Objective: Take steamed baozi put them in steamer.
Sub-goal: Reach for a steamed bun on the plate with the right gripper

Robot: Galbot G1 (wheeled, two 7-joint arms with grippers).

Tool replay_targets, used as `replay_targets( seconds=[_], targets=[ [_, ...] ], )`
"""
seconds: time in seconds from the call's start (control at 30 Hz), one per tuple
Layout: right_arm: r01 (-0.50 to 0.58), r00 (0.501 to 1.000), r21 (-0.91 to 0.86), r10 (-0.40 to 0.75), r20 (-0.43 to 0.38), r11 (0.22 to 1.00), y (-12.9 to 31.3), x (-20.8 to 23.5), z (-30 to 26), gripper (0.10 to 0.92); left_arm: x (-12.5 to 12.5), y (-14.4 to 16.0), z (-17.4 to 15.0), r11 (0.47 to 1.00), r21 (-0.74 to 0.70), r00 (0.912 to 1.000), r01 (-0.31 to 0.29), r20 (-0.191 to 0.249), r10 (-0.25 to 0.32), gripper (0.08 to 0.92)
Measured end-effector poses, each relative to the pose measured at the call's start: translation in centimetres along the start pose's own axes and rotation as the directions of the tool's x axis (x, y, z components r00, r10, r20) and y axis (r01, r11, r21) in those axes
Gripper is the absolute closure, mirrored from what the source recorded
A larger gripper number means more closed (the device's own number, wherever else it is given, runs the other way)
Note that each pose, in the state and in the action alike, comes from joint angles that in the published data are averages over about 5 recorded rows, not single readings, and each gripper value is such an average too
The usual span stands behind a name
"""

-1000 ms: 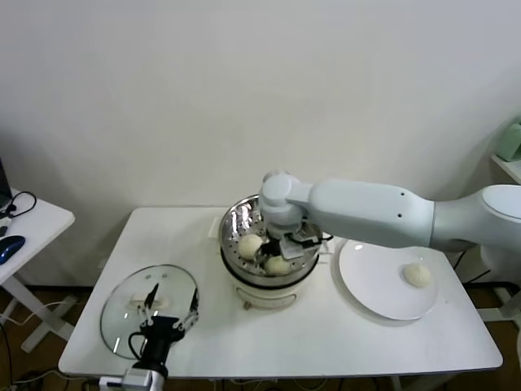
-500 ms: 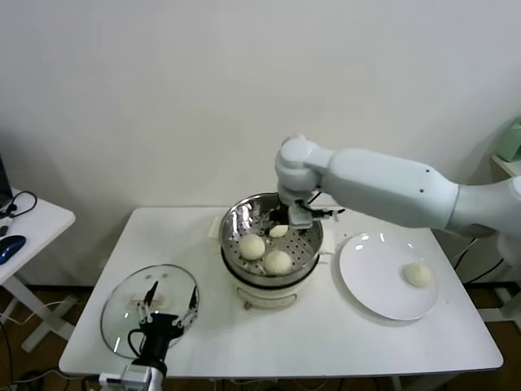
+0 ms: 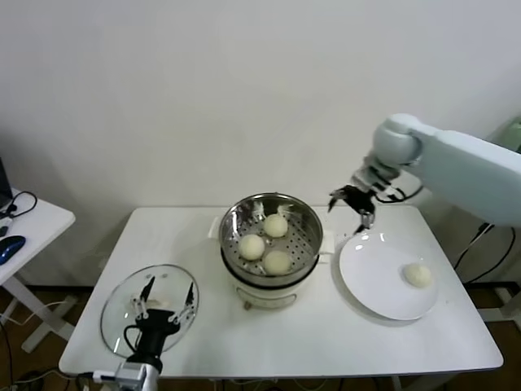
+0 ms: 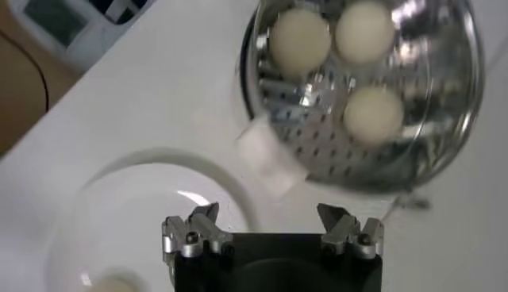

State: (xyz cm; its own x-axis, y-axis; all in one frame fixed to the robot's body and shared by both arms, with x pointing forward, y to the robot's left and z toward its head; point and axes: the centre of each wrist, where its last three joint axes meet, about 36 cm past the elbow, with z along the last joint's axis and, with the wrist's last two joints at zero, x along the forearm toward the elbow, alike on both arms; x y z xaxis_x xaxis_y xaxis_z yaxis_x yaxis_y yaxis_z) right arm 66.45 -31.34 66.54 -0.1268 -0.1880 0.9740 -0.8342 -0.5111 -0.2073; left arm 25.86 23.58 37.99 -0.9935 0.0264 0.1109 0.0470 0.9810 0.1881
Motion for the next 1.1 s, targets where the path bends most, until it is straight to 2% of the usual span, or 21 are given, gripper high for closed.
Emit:
replay_targets(
  seconds=[0.23, 0.53, 1.1],
  targets=[
    [0.0, 1.0, -0.226, -0.005, -0.021, 0.974, 6.1, -1.6, 6.5, 0.2, -0.3, 0.1, -0.2, 1.0, -0.002, 0.9999, -0.006, 0.011, 0.006, 0.177],
    [0.031, 0.994, -0.364, -0.068, -0.087, 0.931, 11.6, -5.9, 12.2, 0.2, -0.1, 0.2, 0.0, 1.0, 0.003, 1.0, 0.006, 0.002, -0.006, 0.177],
    [0.074, 0.982, -0.499, -0.149, -0.112, 0.863, 16.0, -12.6, 17.0, 0.2, -0.5, 0.4, 1.0, 1.0, 0.008, 0.9994, 0.023, -0.026, -0.023, 0.177]
  ],
)
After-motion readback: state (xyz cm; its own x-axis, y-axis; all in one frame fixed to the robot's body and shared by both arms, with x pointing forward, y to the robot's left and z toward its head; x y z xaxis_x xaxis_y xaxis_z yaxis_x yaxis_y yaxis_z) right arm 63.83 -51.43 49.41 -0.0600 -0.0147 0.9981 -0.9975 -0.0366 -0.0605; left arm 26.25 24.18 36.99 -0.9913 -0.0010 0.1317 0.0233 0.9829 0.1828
